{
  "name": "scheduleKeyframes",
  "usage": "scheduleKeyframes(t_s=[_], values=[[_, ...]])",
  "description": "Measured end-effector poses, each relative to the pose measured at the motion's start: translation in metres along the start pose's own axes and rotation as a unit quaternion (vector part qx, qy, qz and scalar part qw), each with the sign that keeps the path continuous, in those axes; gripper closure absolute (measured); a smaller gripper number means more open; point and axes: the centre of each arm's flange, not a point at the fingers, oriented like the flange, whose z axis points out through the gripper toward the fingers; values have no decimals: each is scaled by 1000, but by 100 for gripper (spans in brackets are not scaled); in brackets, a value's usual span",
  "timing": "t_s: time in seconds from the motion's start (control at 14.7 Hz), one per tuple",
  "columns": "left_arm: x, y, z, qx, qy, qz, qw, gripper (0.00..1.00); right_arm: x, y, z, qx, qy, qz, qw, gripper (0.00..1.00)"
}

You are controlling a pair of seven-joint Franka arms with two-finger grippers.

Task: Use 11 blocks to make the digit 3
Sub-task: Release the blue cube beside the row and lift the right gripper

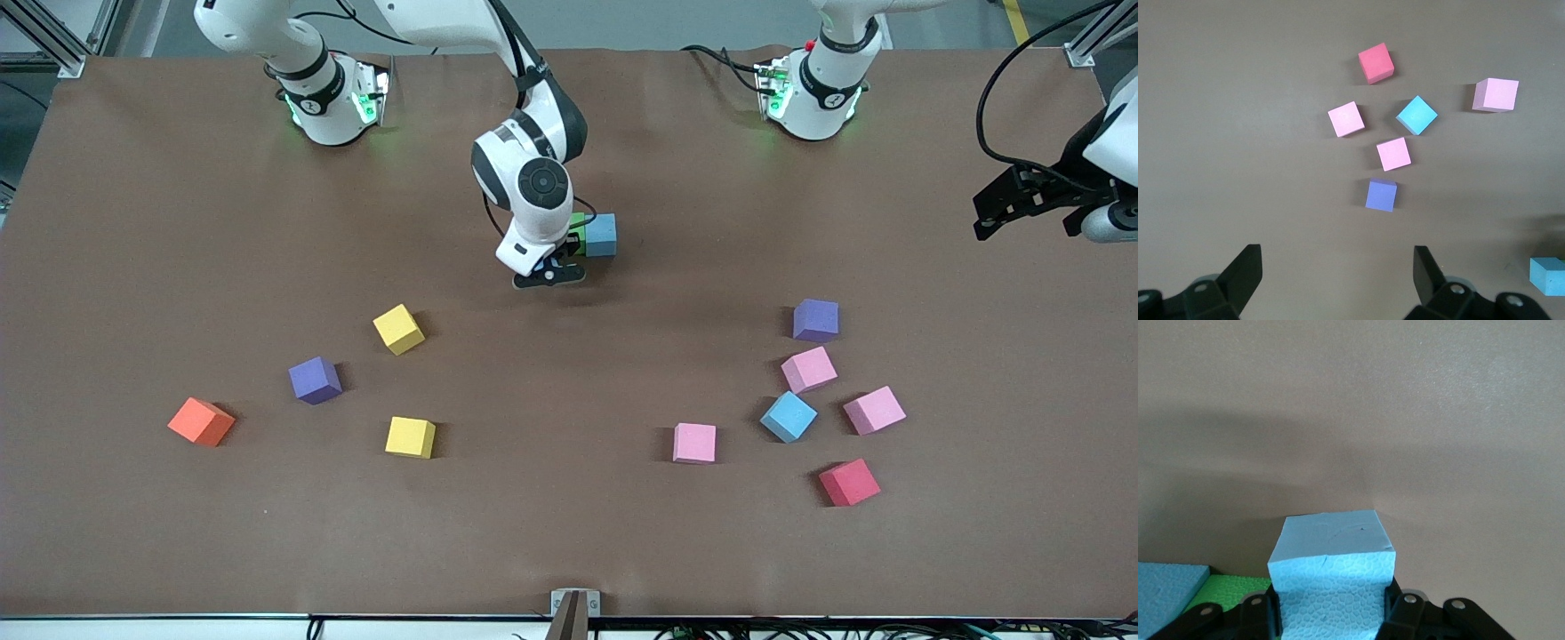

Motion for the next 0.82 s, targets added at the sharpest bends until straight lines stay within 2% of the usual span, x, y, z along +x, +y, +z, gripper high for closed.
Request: scheduleKeyframes(t_s=[0.82], values=[[3,9,3,-1,4,8,1000,0,-1,1,0,-2,-5,0,1000,45]])
